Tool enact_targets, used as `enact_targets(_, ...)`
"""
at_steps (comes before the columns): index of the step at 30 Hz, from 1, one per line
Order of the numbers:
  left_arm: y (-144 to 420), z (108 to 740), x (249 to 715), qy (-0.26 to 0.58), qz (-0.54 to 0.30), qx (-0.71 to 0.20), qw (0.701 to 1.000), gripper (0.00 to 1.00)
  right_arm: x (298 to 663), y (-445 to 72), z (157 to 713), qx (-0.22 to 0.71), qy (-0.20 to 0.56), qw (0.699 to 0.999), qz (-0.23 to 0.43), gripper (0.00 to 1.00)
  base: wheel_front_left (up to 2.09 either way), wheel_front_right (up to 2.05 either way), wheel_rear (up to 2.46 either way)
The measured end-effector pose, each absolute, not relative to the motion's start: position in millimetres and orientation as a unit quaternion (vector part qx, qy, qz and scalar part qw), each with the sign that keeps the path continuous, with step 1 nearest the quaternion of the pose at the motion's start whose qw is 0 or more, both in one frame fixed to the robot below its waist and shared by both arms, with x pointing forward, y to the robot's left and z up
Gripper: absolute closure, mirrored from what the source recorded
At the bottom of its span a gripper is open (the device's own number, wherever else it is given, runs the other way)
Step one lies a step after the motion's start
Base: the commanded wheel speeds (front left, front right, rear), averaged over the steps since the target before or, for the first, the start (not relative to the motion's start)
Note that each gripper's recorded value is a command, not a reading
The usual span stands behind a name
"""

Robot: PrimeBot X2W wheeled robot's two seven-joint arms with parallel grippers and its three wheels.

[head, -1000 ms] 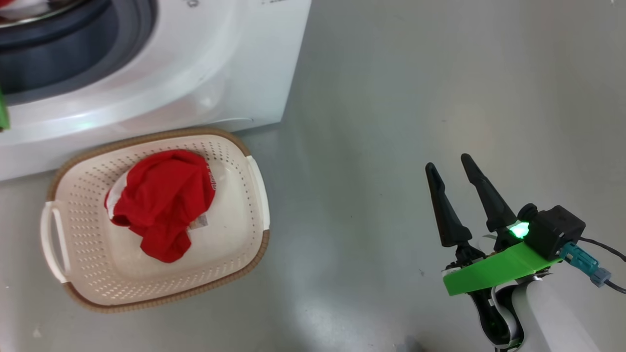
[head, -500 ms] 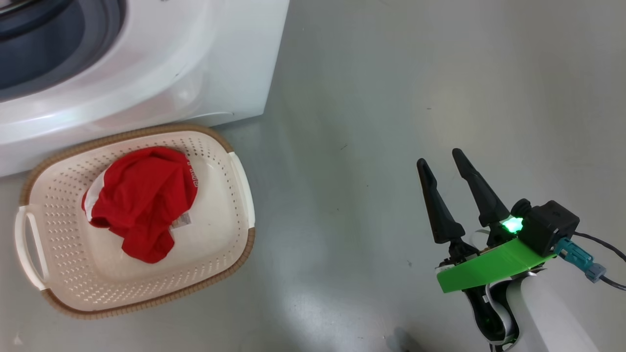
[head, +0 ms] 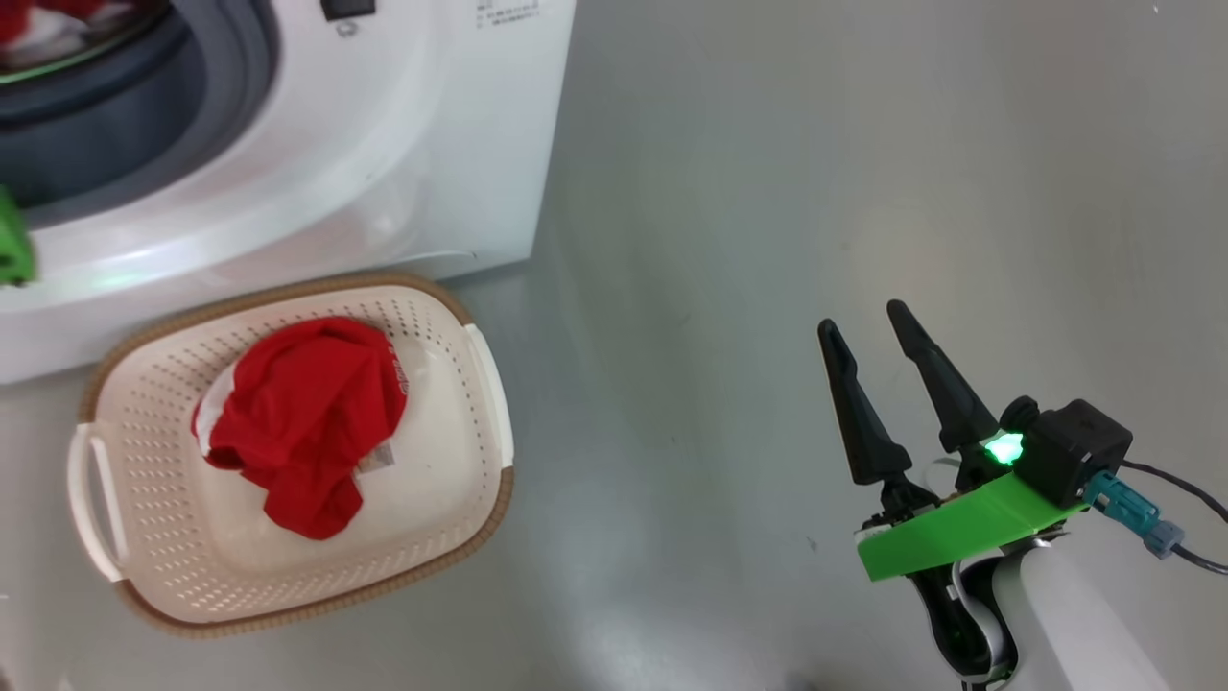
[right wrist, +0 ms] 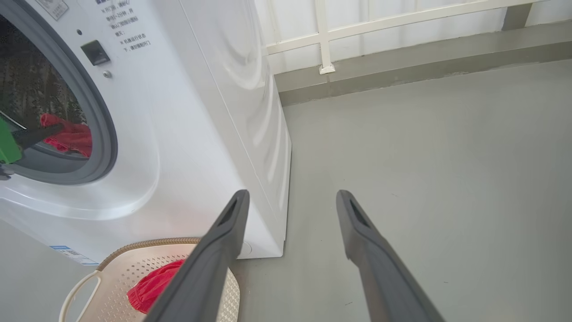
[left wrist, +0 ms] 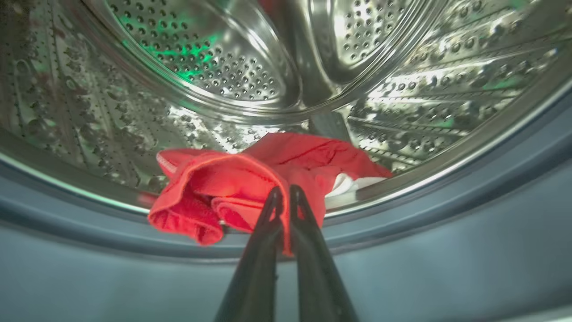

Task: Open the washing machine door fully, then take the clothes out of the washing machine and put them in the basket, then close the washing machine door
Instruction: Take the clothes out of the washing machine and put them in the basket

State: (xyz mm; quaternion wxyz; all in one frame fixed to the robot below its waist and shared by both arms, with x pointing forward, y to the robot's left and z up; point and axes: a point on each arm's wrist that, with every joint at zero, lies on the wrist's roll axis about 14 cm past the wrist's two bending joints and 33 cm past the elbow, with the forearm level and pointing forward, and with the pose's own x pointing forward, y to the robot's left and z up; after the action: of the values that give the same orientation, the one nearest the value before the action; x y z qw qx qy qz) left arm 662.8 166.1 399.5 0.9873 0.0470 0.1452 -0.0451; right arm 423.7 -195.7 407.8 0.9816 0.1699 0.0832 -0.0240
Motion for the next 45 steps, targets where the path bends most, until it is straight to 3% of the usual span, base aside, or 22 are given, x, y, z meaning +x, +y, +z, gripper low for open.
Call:
enact_targets(25, 154, 517, 593, -0.059, -0.060, -0.048, 0.995, 1.00, 411, -185, 436, 0.164, 0.052, 0.985, -0.005, 0.00, 0.00, 0.00, 0.00)
enact_targets(45, 171, 641, 534, -0.253, -0.043, -0.064, 0.964, 1.00, 406, -179, 446, 0.154, 0.040, 0.987, 0.006, 0.00, 0.00, 0.00, 0.00)
